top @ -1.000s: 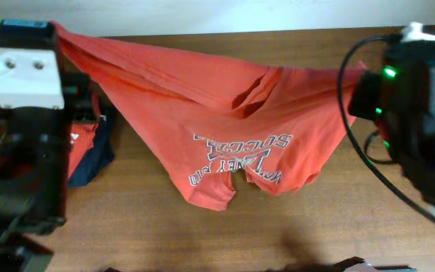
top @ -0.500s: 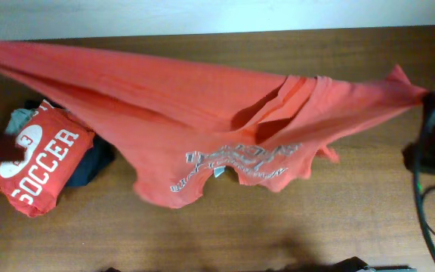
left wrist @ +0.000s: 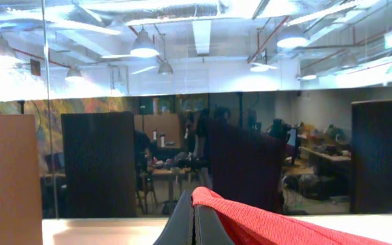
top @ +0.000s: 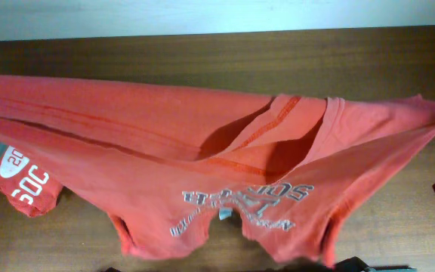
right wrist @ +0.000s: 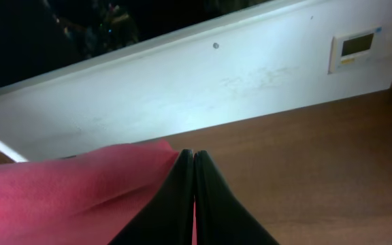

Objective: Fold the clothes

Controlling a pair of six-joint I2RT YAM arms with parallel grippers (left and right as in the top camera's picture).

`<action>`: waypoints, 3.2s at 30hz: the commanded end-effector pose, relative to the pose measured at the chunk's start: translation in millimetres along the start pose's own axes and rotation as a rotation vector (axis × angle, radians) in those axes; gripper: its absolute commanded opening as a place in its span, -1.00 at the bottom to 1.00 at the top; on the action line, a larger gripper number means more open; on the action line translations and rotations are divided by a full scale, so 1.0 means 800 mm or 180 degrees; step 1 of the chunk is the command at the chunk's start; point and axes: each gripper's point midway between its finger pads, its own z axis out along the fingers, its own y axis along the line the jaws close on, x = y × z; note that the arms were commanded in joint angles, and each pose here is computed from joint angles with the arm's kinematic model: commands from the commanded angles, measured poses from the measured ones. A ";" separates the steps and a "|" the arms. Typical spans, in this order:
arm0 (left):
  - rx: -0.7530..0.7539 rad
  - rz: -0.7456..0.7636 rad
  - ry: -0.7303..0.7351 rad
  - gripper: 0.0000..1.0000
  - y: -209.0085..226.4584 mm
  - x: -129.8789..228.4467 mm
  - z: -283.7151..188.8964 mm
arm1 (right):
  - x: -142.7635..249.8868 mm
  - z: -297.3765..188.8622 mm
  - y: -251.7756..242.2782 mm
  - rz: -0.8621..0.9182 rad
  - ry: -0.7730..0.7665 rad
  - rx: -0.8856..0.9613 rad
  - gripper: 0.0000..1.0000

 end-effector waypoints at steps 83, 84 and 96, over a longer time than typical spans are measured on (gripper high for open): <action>0.0139 -0.0403 0.6293 0.39 -0.129 0.757 -0.134 | 0.510 0.131 -0.161 0.0889 0.4456 0.1414 0.72; 0.0140 -0.0419 0.6372 0.39 -0.129 0.763 -0.147 | 0.520 0.124 -0.163 0.0898 0.4525 0.1436 0.72; 0.0010 -0.0362 0.6818 0.39 -0.117 0.774 -0.206 | 0.572 0.081 -0.146 0.1132 0.5038 0.1199 0.71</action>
